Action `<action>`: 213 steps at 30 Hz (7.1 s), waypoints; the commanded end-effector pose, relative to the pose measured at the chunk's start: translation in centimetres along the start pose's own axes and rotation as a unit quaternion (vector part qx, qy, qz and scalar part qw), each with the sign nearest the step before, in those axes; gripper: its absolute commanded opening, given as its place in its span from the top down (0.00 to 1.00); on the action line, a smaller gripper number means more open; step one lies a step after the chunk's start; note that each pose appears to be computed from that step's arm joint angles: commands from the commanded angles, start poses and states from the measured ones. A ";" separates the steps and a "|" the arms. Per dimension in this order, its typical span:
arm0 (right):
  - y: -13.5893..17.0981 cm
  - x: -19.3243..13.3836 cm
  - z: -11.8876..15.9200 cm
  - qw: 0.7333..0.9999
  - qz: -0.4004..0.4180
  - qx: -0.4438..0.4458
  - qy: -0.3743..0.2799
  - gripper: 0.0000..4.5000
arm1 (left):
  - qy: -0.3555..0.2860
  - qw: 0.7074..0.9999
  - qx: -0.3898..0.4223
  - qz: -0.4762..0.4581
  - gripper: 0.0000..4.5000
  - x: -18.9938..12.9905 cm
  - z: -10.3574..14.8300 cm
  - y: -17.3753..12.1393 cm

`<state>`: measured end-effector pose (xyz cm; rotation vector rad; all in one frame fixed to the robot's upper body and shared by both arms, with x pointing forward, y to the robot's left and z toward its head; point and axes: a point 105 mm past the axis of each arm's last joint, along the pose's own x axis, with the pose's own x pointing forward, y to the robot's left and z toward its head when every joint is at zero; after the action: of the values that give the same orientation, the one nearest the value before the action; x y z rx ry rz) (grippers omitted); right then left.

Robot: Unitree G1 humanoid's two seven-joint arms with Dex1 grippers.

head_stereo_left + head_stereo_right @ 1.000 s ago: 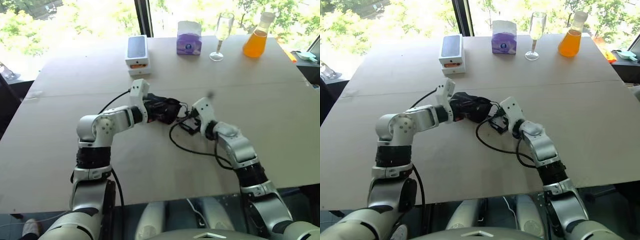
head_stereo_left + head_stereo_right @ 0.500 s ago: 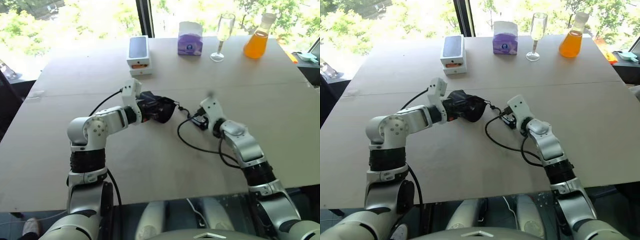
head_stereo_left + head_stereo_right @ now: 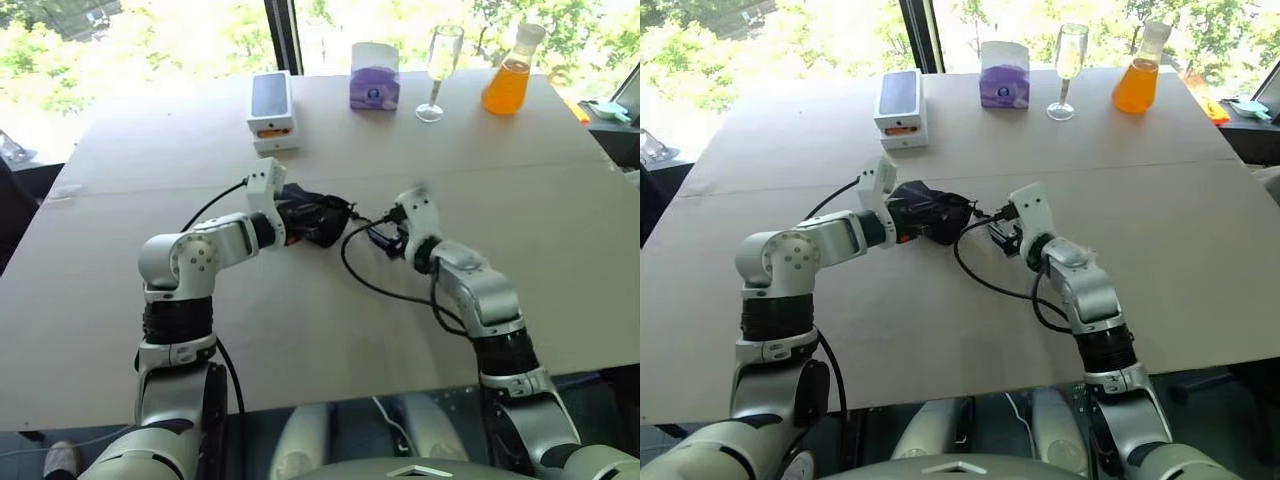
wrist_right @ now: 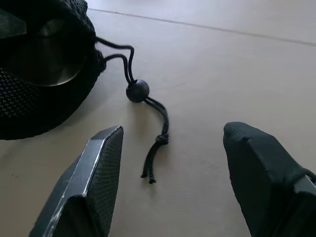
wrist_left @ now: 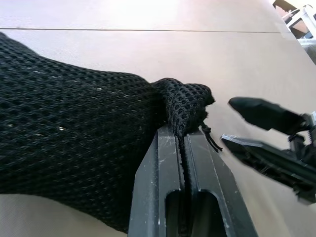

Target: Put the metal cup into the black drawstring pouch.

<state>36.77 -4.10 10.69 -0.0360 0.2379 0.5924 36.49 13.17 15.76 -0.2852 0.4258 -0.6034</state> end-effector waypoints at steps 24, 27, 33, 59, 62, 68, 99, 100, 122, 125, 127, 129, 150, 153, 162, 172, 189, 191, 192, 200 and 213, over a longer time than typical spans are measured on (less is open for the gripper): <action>-5.6 -1.0 -2.0 0.979 -0.072 -0.187 0.021 0.99 | -0.035 0.999 0.036 -0.002 1.00 -0.7 0.9 -1.0; -6.3 -1.9 0.1 0.976 -0.078 -0.206 -0.005 0.99 | -0.044 0.998 0.041 -0.010 1.00 -0.6 0.9 -1.4; -7.1 -5.2 5.8 0.948 -0.090 -0.298 -0.069 0.99 | -0.073 0.995 0.058 -0.037 1.00 -0.4 1.3 -2.5; -3.9 -10.5 17.1 0.878 -0.083 -0.432 -0.191 1.00 | -0.139 0.939 0.218 -0.228 0.53 -1.6 5.1 -10.2; -3.2 -11.0 18.8 0.867 -0.080 -0.445 -0.208 1.00 | -0.167 0.929 0.217 -0.249 0.53 -1.2 7.0 -11.8; -2.1 -11.5 21.1 0.854 -0.073 -0.456 -0.238 1.00 | -0.190 0.921 0.230 -0.251 0.53 0.5 9.5 -12.8; 0.6 -11.2 21.8 0.850 -0.039 -0.457 -0.260 1.00 | -0.214 0.909 0.206 -0.291 0.97 2.4 10.8 -14.6; 0.5 -11.3 21.7 0.850 -0.040 -0.456 -0.259 1.00 | -0.214 0.910 0.205 -0.291 0.97 2.4 10.8 -14.6; -18.1 -18.1 22.5 0.826 -0.371 -0.379 -0.193 1.00 | -0.020 0.953 0.220 -0.207 0.97 3.9 0.8 -6.7; -20.3 -18.7 20.5 0.827 -0.394 -0.367 -0.163 1.00 | 0.002 0.954 0.222 -0.199 0.97 3.8 -0.3 -6.0; -21.3 -19.0 19.4 0.827 -0.404 -0.363 -0.147 1.00 | 0.016 0.956 0.222 -0.190 0.97 3.8 -0.9 -5.3; -22.0 -19.3 18.5 0.828 -0.411 -0.356 -0.137 1.00 | 0.025 0.957 0.224 -0.180 0.97 3.7 -1.3 -4.8; -6.2 -11.5 4.6 0.980 -0.040 -0.169 -0.100 0.19 | -0.021 0.990 0.023 -0.139 0.38 -2.4 -0.3 0.4; -3.9 -11.9 3.7 0.984 0.012 -0.147 -0.102 0.02 | -0.027 0.996 0.019 -0.078 0.38 -4.5 -1.4 3.0; -2.9 -14.7 1.8 0.985 0.043 -0.143 -0.090 0.02 | -0.144 0.973 0.182 0.017 0.38 -10.8 -2.4 3.9; -4.1 -18.8 0.2 0.984 0.054 -0.161 -0.056 0.02 | -0.132 0.972 0.189 0.051 0.38 -15.3 -5.0 3.2; -3.9 -19.1 0.0 0.985 0.067 -0.151 -0.052 0.00 | -0.104 0.973 0.197 0.053 0.00 -14.9 -6.1 3.0; -3.9 -19.1 -0.1 0.985 0.067 -0.151 -0.053 0.00 | -0.099 0.974 0.193 0.065 0.00 -14.6 -6.2 3.4; -3.8 -19.1 -0.1 0.985 0.066 -0.151 -0.054 0.00 | -0.101 0.974 0.193 0.063 0.00 -14.4 -6.2 3.2; -3.4 -19.2 -0.3 0.985 0.068 -0.150 -0.059 0.00 | -0.095 0.976 0.185 0.066 0.00 -15.4 -7.5 3.3; -2.5 -20.2 -0.5 0.980 0.104 -0.155 -0.065 0.00 | -0.085 0.979 0.178 0.061 0.00 -16.7 -9.7 1.3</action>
<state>22.12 -17.39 13.50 -0.2505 0.0749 0.8199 20.33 23.40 10.66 -0.0015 0.2105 -0.5072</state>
